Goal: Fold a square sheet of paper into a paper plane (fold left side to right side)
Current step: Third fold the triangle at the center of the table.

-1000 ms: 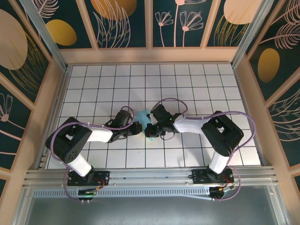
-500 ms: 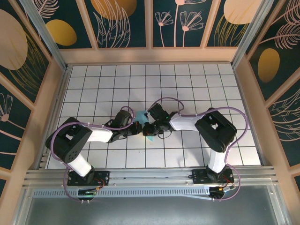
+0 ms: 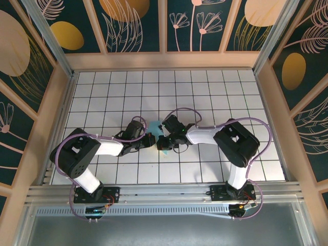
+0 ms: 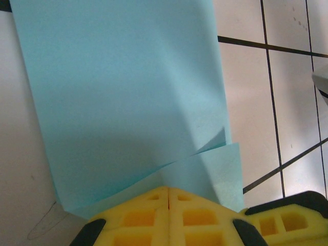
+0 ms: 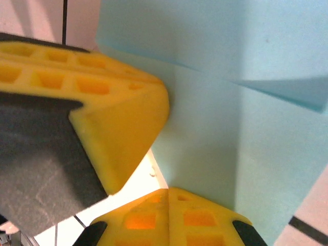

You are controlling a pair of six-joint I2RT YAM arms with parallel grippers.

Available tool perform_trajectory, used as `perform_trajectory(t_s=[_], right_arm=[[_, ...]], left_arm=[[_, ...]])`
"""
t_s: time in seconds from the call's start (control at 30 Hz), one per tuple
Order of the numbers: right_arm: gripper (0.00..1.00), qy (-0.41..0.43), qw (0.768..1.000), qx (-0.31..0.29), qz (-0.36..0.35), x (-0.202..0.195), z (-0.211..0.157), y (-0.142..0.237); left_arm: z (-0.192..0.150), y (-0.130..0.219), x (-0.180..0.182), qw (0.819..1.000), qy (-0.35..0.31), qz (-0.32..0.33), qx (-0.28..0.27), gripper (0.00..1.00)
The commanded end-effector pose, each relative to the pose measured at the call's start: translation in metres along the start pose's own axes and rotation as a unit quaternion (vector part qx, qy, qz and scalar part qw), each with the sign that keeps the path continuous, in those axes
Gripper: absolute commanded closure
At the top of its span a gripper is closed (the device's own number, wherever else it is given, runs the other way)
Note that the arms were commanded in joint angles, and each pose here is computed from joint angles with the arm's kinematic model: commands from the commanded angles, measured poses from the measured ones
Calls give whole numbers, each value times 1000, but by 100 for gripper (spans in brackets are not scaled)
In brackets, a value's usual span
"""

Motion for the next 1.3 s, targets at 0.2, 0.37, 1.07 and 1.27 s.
perform_trajectory(t_s=[0.2,0.37,1.07,1.27], right_arm=[[100,-22,996,39,-80,-38,-38,8],[100,-31,995,35,-93,-47,-46,14],[62,55,991,-109,-61,-19,-12,73],[44,71,980,-184,-13,-12,13,78]], left_arm=[[-20,-2,27,997,11,73,26,100],[-20,0,26,997,10,74,25,100],[8,7,-5,1000,28,-2,-13,98],[45,29,-25,998,15,6,-62,83]])
Point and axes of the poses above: each hand's point on the last joint's axis, 136 mm out from that joint toward the fingers, its own y axis back along the fingers, its own x axis along the line the jaws close on, z = x × y, the point moved 6 cm from there along y, back along the fingers, and after that the axes turned 12 degrees about -y, right-handed, at the moved point
